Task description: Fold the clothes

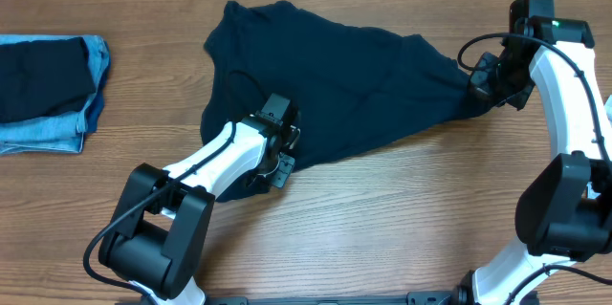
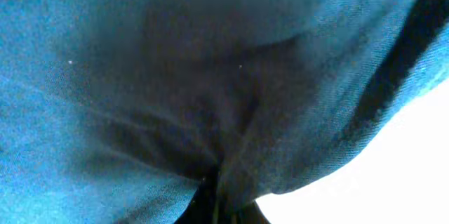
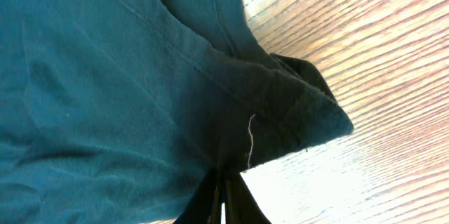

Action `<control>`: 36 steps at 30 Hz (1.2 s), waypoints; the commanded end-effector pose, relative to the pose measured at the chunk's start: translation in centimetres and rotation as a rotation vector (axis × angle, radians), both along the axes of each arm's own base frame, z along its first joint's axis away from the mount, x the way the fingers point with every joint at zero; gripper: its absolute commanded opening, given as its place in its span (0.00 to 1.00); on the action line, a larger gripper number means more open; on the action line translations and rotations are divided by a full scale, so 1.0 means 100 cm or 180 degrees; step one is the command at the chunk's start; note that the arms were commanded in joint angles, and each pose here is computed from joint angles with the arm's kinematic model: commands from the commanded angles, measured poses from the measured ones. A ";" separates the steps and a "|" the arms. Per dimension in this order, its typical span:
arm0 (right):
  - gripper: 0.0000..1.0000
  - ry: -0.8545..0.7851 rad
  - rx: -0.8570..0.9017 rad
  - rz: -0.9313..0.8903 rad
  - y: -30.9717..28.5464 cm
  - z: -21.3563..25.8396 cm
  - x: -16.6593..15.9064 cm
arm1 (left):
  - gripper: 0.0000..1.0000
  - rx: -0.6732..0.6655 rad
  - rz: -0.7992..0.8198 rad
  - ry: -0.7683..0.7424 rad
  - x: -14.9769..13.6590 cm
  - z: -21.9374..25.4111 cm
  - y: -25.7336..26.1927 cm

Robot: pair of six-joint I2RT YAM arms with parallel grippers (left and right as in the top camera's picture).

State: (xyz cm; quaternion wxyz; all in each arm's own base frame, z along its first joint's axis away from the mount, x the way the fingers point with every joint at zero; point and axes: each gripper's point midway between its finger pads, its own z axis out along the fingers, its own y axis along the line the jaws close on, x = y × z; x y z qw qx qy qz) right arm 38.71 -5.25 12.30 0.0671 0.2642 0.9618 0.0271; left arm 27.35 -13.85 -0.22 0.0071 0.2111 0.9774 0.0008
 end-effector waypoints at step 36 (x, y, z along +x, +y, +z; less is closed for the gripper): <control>0.60 0.0103 -0.0022 0.0175 0.000 -0.071 -0.023 | 0.04 0.0300 0.0341 -0.0530 0.008 0.104 0.037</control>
